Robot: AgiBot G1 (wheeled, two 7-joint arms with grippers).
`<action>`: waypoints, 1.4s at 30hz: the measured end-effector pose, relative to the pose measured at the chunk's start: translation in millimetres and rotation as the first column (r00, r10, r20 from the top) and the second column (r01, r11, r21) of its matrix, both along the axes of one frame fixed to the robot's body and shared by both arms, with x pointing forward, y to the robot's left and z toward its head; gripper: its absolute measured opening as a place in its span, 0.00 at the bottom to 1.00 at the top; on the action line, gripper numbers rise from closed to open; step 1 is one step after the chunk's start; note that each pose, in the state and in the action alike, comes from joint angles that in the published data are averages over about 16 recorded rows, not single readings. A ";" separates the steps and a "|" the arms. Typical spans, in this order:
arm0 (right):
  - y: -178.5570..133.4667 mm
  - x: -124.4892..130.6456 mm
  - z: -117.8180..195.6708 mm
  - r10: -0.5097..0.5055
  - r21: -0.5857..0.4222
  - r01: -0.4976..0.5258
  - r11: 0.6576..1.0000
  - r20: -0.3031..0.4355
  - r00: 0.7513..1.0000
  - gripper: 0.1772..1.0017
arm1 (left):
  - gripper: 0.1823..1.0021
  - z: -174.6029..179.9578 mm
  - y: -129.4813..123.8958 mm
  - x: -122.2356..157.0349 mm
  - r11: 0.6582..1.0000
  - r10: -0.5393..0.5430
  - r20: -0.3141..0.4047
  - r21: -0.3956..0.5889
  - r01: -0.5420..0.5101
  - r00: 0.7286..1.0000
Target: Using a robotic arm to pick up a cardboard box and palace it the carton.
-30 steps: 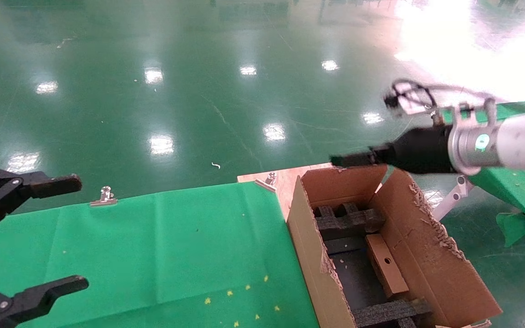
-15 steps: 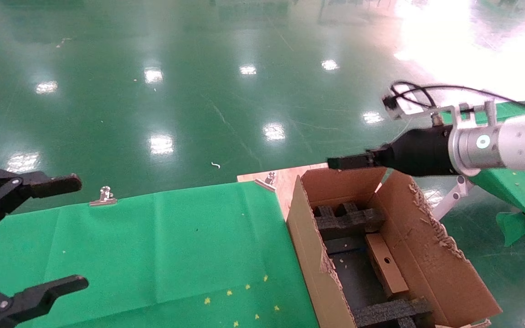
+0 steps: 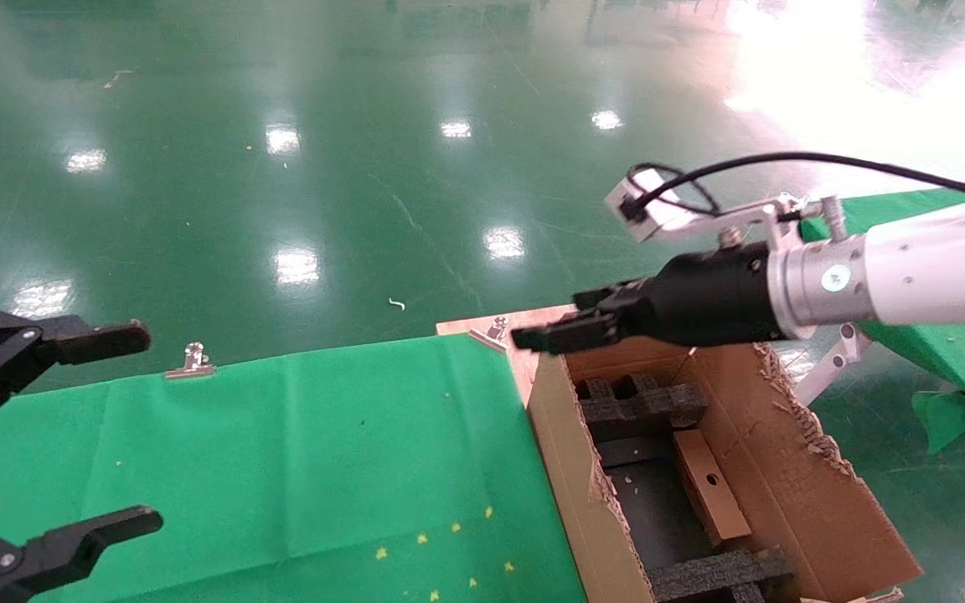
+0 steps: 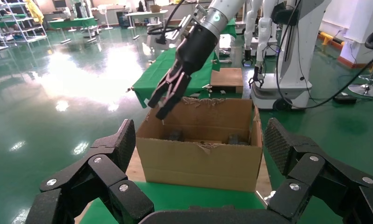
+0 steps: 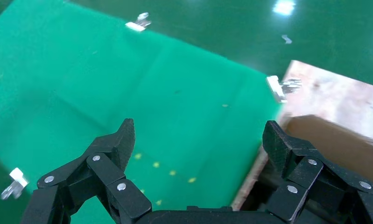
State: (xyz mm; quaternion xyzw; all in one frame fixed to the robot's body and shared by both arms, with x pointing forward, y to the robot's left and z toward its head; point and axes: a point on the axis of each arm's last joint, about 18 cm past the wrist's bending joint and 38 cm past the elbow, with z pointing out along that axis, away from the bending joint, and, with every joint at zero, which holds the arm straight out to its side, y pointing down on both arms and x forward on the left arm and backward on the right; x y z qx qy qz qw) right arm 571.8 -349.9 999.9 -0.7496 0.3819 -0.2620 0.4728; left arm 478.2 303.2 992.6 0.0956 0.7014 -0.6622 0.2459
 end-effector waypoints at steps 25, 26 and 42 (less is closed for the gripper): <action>55.6 -45.5 -6.3 0.526 -0.048 -0.530 0.846 0.226 0.820 1.00 | 1.00 0.0 0.0 0.0 1.000 0.000 0.000 0.000 0.000 1.000; 56.3 -48.0 -6.3 0.541 -0.052 -0.546 0.836 0.242 0.805 1.00 | 1.00 0.0 0.0 0.0 1.000 0.000 0.000 0.000 0.000 1.000; 50.6 -90.1 -6.8 0.668 -0.147 -0.710 0.689 0.510 0.542 1.00 | 1.00 0.0 0.0 0.0 1.000 0.000 0.000 0.000 0.000 1.000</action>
